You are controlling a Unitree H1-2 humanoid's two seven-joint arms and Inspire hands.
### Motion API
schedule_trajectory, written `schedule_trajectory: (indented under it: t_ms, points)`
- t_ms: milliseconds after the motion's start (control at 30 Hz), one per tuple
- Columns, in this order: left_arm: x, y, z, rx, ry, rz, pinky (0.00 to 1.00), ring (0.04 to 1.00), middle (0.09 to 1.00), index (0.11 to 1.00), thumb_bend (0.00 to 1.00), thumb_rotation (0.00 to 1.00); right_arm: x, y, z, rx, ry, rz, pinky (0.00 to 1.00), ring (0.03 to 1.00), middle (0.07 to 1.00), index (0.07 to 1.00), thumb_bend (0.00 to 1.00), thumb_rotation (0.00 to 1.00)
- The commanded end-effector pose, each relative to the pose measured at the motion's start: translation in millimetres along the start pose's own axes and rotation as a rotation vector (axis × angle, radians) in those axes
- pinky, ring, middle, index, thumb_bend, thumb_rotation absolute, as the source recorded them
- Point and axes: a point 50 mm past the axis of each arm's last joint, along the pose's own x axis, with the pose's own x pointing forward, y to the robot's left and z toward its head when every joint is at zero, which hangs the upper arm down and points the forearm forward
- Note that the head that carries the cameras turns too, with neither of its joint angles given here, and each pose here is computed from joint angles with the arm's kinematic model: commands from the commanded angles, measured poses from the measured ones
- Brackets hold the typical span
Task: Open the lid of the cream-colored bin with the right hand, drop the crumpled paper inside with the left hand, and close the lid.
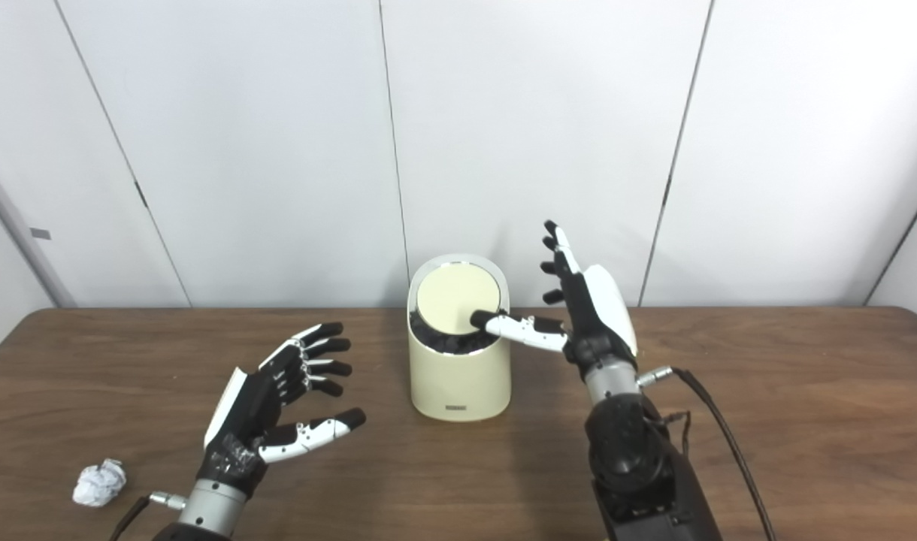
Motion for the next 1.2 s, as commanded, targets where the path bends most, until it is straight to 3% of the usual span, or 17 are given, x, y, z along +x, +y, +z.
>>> schedule_trajectory:
  t_ms: [0, 533, 900, 1167]
  points:
    - [8, 1, 15, 0.001, -0.083, 0.01, 0.59, 0.692, 0.792, 0.835, 0.71, 0.04, 15, -9, 21, 0.001, -0.056, -0.028, 0.67, 0.852, 0.939, 1.0, 0.92, 0.48]
    - [6, -2, 16, -0.007, -0.082, 0.009, 0.6, 0.697, 0.791, 0.836, 0.71, 0.06, 30, 0, 40, -0.056, -0.05, -0.029, 0.71, 0.871, 0.943, 0.992, 0.88, 0.43]
    - [4, -3, 18, -0.012, -0.09, 0.009, 0.57, 0.682, 0.782, 0.832, 0.71, 0.04, 37, 7, 42, -0.091, -0.055, -0.016, 0.64, 0.82, 0.912, 0.972, 0.9, 0.37]
    - [3, -3, 18, -0.012, -0.092, 0.008, 0.56, 0.685, 0.786, 0.836, 0.71, 0.04, 41, 10, 37, -0.102, -0.041, -0.007, 0.66, 0.834, 0.918, 0.97, 0.9, 0.34]
